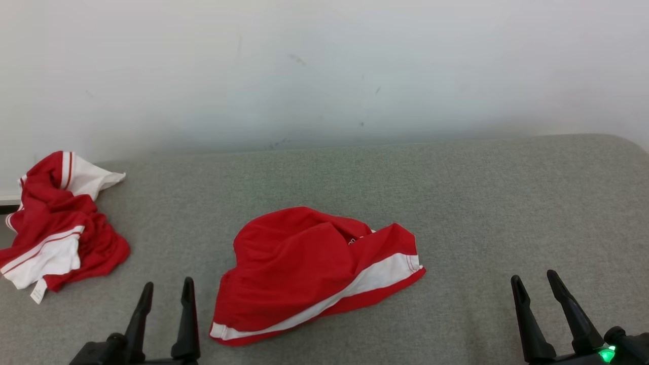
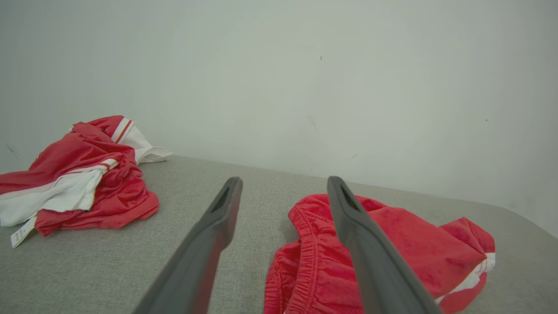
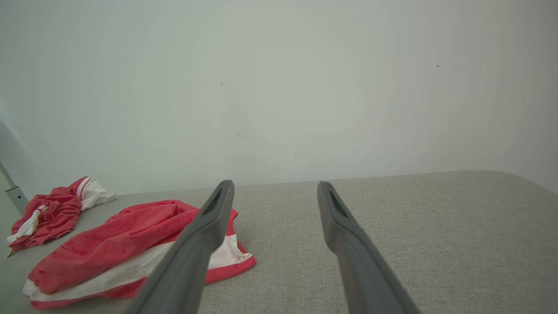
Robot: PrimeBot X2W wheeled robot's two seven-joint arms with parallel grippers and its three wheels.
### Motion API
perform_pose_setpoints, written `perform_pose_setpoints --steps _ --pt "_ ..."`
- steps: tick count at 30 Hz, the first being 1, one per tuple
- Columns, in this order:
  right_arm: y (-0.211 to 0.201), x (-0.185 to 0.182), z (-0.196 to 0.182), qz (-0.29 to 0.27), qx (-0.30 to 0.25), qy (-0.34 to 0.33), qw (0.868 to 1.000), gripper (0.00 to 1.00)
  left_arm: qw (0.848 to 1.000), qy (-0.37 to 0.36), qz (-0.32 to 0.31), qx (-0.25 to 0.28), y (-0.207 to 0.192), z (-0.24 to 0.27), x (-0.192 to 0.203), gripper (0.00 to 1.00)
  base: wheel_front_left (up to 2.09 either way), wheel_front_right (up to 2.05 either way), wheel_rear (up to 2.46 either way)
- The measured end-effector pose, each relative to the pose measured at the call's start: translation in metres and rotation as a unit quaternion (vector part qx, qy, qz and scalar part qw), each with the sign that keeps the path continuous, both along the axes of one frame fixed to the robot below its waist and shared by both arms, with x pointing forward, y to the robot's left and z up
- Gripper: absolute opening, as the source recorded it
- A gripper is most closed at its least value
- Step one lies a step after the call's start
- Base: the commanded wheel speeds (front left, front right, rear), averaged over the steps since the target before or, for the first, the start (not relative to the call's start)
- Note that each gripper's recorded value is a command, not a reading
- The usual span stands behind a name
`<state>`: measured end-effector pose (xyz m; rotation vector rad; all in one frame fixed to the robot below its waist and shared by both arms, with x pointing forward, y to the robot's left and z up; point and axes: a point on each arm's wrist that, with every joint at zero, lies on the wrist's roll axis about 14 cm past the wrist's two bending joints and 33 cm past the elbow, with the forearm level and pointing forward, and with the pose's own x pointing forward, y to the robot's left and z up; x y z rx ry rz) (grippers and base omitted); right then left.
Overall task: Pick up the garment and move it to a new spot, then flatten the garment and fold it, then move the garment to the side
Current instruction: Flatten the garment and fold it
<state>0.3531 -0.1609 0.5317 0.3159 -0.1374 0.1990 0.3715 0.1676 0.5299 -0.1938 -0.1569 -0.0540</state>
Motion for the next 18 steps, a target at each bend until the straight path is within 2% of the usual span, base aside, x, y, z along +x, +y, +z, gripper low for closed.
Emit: perform_pose_setpoints --steps 11,18 --pt "0.004 0.004 -0.003 0.007 -0.02 0.002 1.0 1.0 1.0 0.008 0.003 0.001 0.002 -0.005 -0.003 1.0 0.0 0.0 0.0" --pt "0.021 0.009 -0.03 0.054 -0.05 0.046 0.996 1.0 1.0 0.02 0.001 0.002 0.002 -0.013 -0.006 1.0 0.0 0.0 0.0"
